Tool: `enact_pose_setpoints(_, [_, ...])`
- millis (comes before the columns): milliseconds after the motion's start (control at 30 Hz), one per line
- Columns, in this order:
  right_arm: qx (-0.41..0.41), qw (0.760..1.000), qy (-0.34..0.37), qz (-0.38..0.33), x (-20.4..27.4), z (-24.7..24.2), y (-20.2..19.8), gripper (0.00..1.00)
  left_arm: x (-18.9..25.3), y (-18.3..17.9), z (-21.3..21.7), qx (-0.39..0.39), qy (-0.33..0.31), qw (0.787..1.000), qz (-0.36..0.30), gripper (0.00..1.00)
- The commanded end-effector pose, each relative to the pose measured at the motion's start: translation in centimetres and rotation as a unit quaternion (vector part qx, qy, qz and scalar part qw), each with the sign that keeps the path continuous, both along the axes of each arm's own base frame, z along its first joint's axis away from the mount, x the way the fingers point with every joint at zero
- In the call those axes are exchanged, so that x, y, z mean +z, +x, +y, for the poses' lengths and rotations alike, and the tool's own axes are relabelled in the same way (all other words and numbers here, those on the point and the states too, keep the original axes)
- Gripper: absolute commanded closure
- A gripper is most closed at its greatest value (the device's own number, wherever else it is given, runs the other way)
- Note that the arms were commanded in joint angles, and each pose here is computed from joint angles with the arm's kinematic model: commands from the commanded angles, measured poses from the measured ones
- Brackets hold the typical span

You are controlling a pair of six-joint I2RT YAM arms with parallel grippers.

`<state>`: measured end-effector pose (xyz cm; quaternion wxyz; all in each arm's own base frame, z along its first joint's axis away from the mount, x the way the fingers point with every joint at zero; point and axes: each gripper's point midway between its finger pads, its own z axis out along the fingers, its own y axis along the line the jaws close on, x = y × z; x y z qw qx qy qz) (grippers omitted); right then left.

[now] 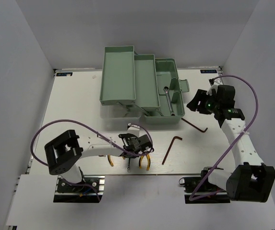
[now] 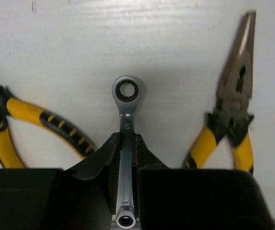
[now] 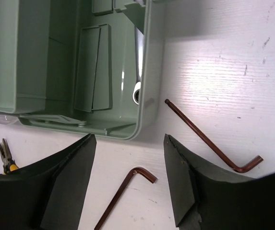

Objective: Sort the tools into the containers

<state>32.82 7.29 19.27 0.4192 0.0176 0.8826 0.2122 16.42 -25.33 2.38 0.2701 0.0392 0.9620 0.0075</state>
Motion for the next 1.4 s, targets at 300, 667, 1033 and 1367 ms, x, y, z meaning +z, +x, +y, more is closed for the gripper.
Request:
enact_pose_setpoints(300, [-0.003, 1.0, 0.001, -0.001, -0.7, -1.6, -0.7, 0.35, 11.2, -1.3, -5.7, -0.134, -0.129, 0.981, -0.058, 1.0])
enact_pose_setpoints(667, [-0.047, 0.993, -0.109, -0.003, -2.2, -5.8, -1.3, 1.0, 22.8, 3.0, -14.1, -0.241, -0.222, 0.925, -0.19, 1.0])
enact_pose_setpoints(1033, [0.047, 0.991, -0.126, -0.01, -3.7, -5.1, -2.9, 0.91, 24.3, 18.3, -20.8, -0.152, -0.185, 0.926, -0.291, 1.0])
enact_pose_setpoints(1367, [0.124, 0.984, -0.124, -0.015, -5.6, -4.2, -3.7, 0.46, 22.1, 28.1, -21.3, -0.105, -0.134, 0.93, -0.325, 1.0])
